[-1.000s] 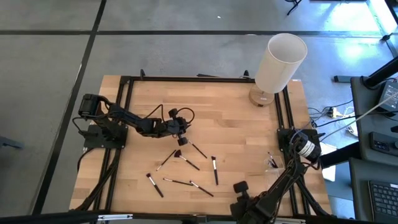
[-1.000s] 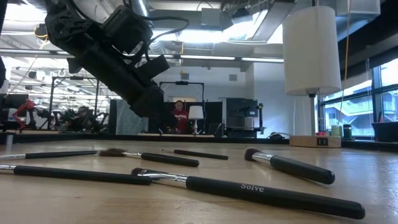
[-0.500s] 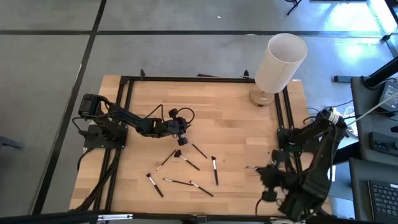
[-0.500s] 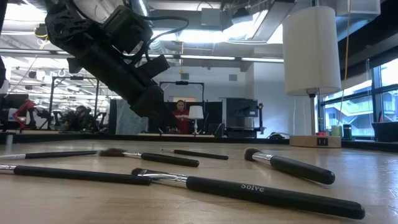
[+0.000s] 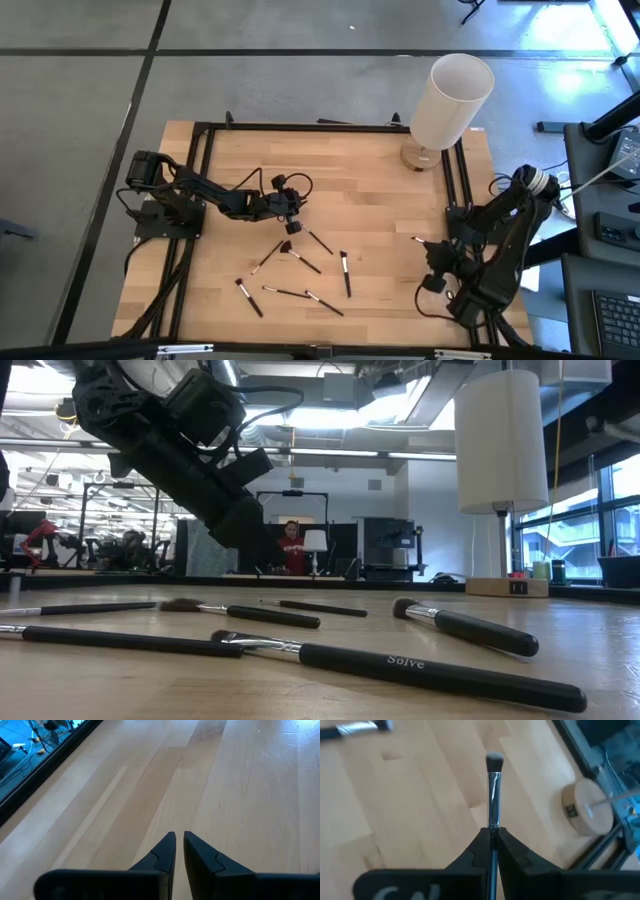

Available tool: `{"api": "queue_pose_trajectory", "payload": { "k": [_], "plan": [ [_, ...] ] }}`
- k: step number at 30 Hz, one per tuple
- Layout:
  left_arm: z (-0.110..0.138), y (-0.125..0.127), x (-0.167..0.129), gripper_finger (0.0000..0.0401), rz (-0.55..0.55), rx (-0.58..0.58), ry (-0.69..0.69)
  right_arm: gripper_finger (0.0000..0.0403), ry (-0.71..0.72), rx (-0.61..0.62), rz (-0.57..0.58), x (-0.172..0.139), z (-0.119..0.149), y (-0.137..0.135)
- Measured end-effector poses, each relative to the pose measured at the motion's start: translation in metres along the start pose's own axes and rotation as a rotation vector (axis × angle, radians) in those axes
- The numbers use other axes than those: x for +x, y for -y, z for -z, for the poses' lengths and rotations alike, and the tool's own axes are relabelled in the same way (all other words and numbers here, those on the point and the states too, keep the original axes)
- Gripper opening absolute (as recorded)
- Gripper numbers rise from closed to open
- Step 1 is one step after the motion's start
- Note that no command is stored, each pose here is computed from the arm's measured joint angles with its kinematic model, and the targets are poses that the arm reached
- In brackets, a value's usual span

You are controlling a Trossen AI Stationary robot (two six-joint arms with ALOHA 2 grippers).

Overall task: Put items in baskets/containers
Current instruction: Put the foundation brush into the left section of the transparent organizer

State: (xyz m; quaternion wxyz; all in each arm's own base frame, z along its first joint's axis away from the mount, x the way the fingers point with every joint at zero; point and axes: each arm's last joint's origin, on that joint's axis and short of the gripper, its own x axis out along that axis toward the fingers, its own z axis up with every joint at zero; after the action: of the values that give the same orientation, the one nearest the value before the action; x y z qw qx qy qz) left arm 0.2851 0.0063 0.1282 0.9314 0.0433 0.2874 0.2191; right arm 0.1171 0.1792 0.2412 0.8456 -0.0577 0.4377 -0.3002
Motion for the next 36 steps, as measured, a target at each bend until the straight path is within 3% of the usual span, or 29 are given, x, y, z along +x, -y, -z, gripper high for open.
{"api": "queue_pose_trajectory", "payload": {
  "k": [8, 12, 24, 32, 36],
  "plan": [
    [0.0, 0.0, 0.0, 0.0032, 0.001, -0.016, -0.001, 0.0023, 0.037, 0.083, -0.074, -0.003, 0.016, -0.005],
    [0.0, 0.0, 0.0, 0.0032, 0.002, -0.02, -0.001, 0.0023, 0.08, 0.065, -0.096, -0.007, 0.018, -0.006],
    [0.0, 0.001, 0.0, 0.0032, 0.015, -0.025, -0.002, 0.0025, -0.005, 0.062, -0.098, 0.01, 0.035, -0.01],
    [0.0, 0.001, 0.0, 0.0032, 0.014, -0.025, -0.002, 0.0073, -0.048, 0.033, -0.089, 0.009, 0.037, -0.008],
    [0.0, 0.001, 0.0, 0.0032, 0.014, -0.025, -0.001, 0.0085, -0.139, 0.039, -0.057, 0.008, 0.039, -0.006]
  ]
}}
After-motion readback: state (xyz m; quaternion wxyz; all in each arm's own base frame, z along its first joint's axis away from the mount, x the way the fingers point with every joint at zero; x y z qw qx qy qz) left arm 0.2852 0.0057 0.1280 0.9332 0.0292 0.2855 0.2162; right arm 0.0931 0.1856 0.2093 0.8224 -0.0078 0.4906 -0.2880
